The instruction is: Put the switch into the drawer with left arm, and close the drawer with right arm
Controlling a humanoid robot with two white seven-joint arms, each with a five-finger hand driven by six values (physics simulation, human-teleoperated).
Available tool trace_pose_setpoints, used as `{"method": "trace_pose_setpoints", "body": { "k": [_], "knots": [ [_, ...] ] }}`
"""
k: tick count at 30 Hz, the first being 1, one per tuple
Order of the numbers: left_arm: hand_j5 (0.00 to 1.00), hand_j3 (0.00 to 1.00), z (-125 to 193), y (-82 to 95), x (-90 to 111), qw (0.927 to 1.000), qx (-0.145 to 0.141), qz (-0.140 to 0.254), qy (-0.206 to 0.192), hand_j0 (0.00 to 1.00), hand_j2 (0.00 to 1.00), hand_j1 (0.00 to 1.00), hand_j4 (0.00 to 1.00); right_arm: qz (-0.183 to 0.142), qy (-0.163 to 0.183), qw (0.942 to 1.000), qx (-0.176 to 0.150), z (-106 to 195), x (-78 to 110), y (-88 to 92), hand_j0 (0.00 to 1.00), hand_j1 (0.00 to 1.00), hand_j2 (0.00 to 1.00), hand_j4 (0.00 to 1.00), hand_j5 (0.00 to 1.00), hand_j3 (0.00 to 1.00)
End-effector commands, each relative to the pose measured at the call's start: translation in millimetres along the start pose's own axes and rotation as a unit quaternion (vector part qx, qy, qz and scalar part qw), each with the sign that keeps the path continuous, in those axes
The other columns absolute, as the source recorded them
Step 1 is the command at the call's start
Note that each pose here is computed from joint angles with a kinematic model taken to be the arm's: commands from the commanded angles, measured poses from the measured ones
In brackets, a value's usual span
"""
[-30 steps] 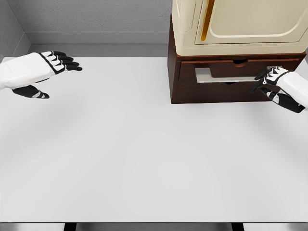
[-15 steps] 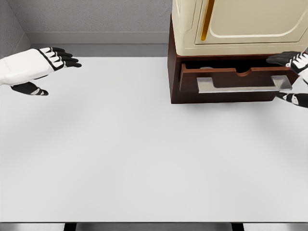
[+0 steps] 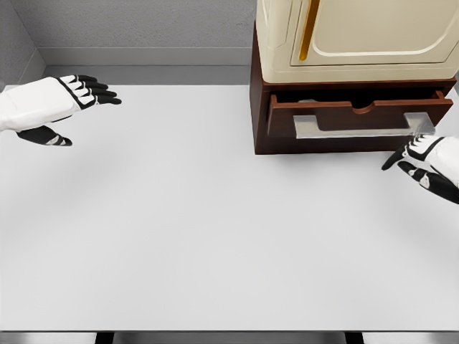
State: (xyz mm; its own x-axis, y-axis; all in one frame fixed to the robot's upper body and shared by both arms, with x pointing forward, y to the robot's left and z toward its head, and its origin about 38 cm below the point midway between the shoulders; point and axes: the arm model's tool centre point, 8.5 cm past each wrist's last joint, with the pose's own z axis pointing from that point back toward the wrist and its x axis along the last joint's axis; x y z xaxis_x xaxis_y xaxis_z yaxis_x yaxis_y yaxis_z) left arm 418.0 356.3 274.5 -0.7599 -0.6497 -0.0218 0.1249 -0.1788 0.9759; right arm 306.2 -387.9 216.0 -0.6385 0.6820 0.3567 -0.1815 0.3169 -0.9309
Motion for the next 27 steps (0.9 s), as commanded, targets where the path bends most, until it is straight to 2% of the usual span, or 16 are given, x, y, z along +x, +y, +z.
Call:
{"method": "trace_pose_setpoints", "body": {
  "k": [1, 4, 15, 20, 27],
  "knots": [
    [1.0, 1.0, 1.4, 1.4, -1.2, 1.0, 0.002, 0.001, 0.002, 1.0, 1.0, 1.0, 1.0, -0.001, -0.001, 1.0, 0.006, -0.5, 0.4, 0.7, 0.4, 0.4, 0.4, 0.4, 0.4, 0.4],
    [1.0, 1.0, 1.1, 0.4, -1.2, 1.0, 0.002, 0.003, 0.002, 1.0, 1.0, 1.0, 1.0, 0.002, -0.001, 0.9998, 0.02, -1.7, 0.4, 7.6, 0.4, 0.4, 0.4, 0.4, 0.4, 0.4],
    [1.0, 1.0, 0.8, 0.1, -1.4, 1.0, 0.002, 0.003, 0.002, 1.0, 1.0, 1.0, 1.0, 0.014, -0.009, 0.9995, 0.026, -22.4, -5.6, 13.9, 0.39, 0.39, 0.39, 0.39, 0.39, 0.39],
    [1.0, 1.0, 1.6, 0.4, -2.6, 1.0, 0.001, 0.003, 0.004, 1.0, 1.0, 1.0, 1.0, 0.026, -0.014, 0.9993, 0.025, -39.0, -12.8, 8.5, 0.39, 0.39, 0.39, 0.39, 0.39, 0.39],
    [1.0, 1.0, 0.9, 0.6, -1.9, 1.0, 0.002, 0.003, 0.003, 1.0, 1.0, 1.0, 1.0, 0.02, -0.005, 0.9995, 0.025, -48.2, -25.3, 11.9, 0.39, 0.39, 0.39, 0.39, 0.39, 0.39]
  ]
}}
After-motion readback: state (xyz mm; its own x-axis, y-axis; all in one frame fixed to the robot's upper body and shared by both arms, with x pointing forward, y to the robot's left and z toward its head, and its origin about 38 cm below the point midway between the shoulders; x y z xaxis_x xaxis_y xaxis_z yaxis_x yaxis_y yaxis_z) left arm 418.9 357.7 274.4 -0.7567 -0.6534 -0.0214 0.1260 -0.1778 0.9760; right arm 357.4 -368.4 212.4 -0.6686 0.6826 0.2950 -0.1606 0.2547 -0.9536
